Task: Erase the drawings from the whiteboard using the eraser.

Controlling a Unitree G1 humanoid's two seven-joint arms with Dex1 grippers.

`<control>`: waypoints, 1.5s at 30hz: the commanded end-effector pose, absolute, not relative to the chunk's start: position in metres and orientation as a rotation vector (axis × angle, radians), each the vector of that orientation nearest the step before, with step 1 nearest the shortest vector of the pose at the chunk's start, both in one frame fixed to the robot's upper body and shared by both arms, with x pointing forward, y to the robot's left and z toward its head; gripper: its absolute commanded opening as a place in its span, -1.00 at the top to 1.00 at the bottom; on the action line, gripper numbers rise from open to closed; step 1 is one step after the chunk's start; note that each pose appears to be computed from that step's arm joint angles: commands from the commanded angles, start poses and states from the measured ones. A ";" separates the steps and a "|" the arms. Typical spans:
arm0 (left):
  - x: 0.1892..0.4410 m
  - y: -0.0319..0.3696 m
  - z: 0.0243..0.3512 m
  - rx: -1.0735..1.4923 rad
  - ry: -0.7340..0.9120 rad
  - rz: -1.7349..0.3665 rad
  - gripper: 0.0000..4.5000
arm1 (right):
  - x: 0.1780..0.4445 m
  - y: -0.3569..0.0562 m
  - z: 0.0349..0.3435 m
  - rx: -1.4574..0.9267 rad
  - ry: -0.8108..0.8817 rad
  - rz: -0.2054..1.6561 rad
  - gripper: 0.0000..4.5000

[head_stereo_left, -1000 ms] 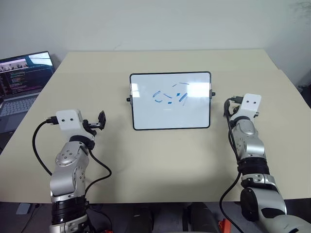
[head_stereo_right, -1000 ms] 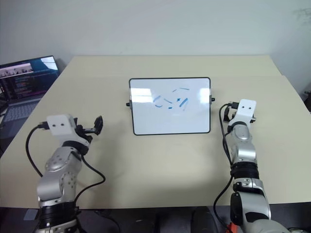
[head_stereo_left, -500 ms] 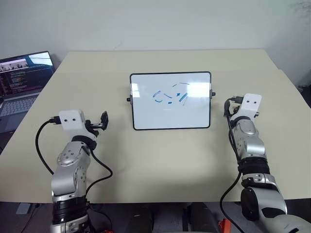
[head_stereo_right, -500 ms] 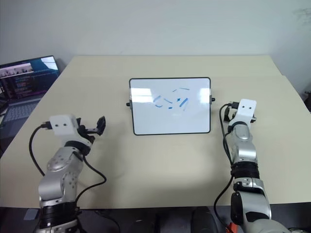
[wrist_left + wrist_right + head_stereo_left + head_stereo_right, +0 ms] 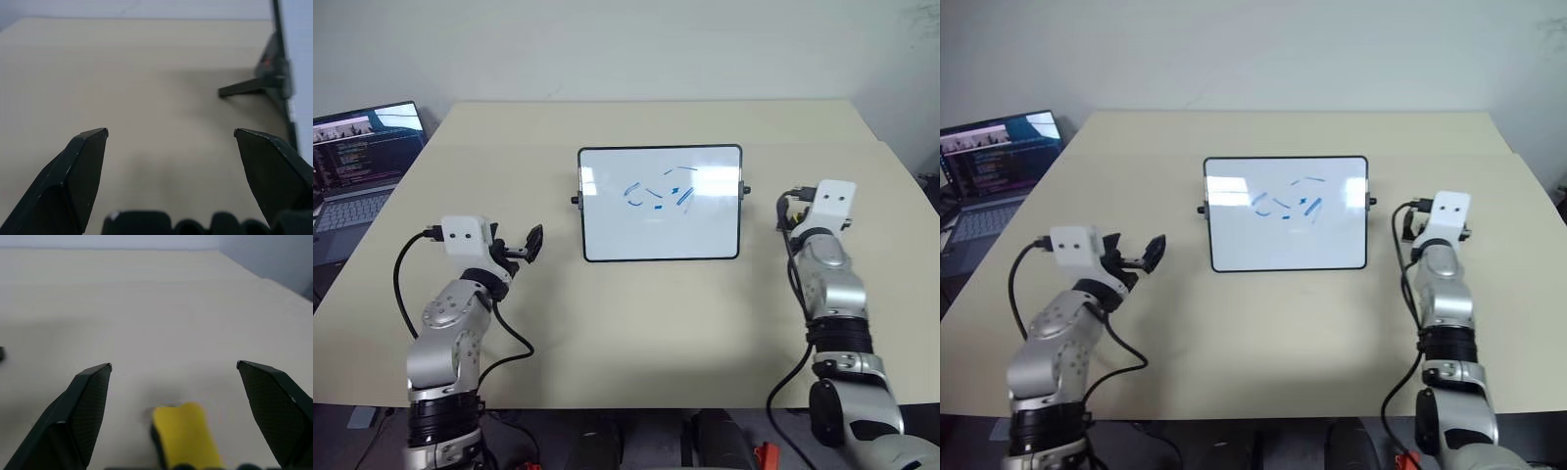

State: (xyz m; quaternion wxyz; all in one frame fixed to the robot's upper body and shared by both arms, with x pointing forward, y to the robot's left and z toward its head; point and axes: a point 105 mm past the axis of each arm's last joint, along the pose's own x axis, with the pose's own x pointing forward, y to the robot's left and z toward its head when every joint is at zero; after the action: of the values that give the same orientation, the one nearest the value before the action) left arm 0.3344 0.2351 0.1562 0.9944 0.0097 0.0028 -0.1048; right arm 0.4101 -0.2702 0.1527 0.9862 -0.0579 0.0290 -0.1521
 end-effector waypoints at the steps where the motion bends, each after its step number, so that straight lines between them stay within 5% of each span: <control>1: 0.317 0.201 0.203 0.077 -0.056 -0.484 -1.00 | 0.408 -0.290 0.184 -0.130 0.091 -0.291 -1.00; 10: 0.295 0.134 0.211 0.157 0.071 -0.917 -1.00 | 0.415 -0.295 0.169 -0.107 0.288 -0.138 -1.00; 28: 0.333 0.034 0.207 0.142 -0.002 -0.999 -1.00 | 0.408 -0.293 0.175 -0.085 0.308 -0.116 -1.00; 45: 0.317 -0.009 0.204 0.144 -0.003 -1.140 -1.00 | 0.395 -0.295 0.159 -0.045 0.378 -0.098 -1.00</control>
State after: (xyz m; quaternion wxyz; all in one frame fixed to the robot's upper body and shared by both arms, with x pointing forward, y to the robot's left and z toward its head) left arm 0.3212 -0.0034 0.1893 0.8455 0.0592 0.0262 -0.5300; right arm 0.3962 -0.2903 0.1444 0.9760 -0.0184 0.2125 -0.0449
